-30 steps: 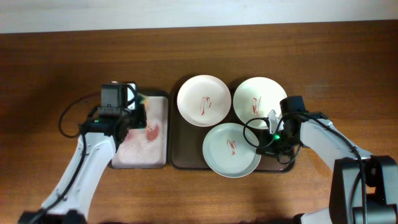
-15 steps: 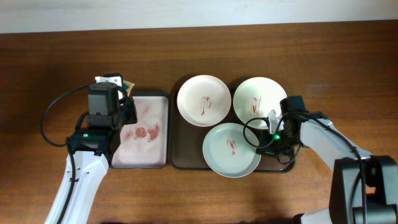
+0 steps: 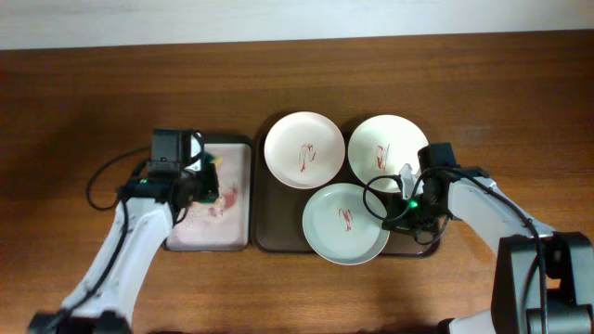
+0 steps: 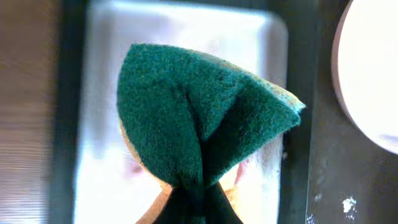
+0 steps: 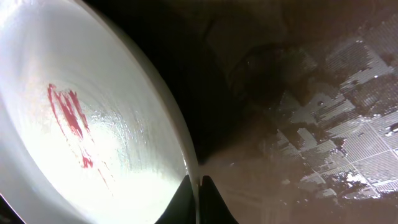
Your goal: Clean dirty plates on tray and stack at the side
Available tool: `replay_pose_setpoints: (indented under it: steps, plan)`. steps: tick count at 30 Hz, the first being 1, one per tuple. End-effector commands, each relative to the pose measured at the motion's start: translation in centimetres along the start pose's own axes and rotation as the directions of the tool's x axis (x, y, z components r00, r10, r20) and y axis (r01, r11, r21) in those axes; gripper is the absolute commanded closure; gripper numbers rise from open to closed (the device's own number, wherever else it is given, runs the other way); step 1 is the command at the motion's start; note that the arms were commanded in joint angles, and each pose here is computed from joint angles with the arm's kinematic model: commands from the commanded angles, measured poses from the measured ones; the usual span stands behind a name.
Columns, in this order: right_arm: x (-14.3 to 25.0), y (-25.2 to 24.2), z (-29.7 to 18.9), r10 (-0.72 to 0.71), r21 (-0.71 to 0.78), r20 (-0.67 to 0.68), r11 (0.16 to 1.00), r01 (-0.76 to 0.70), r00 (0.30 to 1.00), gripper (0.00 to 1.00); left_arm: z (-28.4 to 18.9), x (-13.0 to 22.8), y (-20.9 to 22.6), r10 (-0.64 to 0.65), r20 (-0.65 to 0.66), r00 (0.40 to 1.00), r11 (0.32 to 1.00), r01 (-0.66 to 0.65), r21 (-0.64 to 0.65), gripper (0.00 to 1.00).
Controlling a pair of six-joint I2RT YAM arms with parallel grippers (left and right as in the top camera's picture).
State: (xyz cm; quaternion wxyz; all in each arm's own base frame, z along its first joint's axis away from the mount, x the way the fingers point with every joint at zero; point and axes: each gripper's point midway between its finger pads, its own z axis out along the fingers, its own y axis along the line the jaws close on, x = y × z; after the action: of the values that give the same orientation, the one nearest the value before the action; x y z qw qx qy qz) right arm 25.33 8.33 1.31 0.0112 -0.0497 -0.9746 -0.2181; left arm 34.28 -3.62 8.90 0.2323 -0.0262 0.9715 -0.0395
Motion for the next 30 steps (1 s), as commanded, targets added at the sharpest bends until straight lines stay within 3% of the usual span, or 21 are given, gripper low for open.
replay_pose_setpoints:
  steps: [1, 5, 10, 16, 20, 30]
  plan:
    - [-0.3, 0.7, -0.2, -0.017, -0.021, 0.003, 1.000, 0.017, 1.000, 0.96, 1.9, 1.9, -2.0, -0.016, -0.111, 0.994, 0.994, 0.028, 0.110, 1.00]
    - [-0.4, 0.7, -0.2, -0.017, -0.021, 0.004, 1.000, 0.017, 1.000, 0.96, 1.8, 2.0, -2.3, -0.015, -0.117, 0.993, 0.992, 0.030, 0.127, 1.00]
    - [-0.4, 0.7, -0.2, -0.018, -0.022, 0.007, 1.000, 0.018, 1.000, 0.96, 1.4, 2.0, -4.2, -0.010, -0.124, 0.992, 0.970, 0.040, 0.239, 1.00]
    - [-0.6, 0.7, -0.2, -0.022, -0.022, 0.013, 1.000, 0.022, 1.000, 0.96, -0.8, 2.7, -13.2, 0.071, -0.126, 0.989, 0.844, 0.008, 0.536, 1.00]
    - [-0.6, 0.7, -0.2, -0.021, -0.022, 0.013, 1.000, 0.022, 1.000, 0.96, -1.3, 4.1, -19.6, 0.052, -0.161, 0.986, 0.809, 0.053, 0.586, 1.00]
    - [-0.6, 0.7, -0.2, -0.021, -0.022, 0.012, 1.000, 0.021, 1.000, 0.96, 0.8, 9.1, -29.8, 0.005, -0.261, 0.965, 0.761, 0.165, 0.627, 1.00]
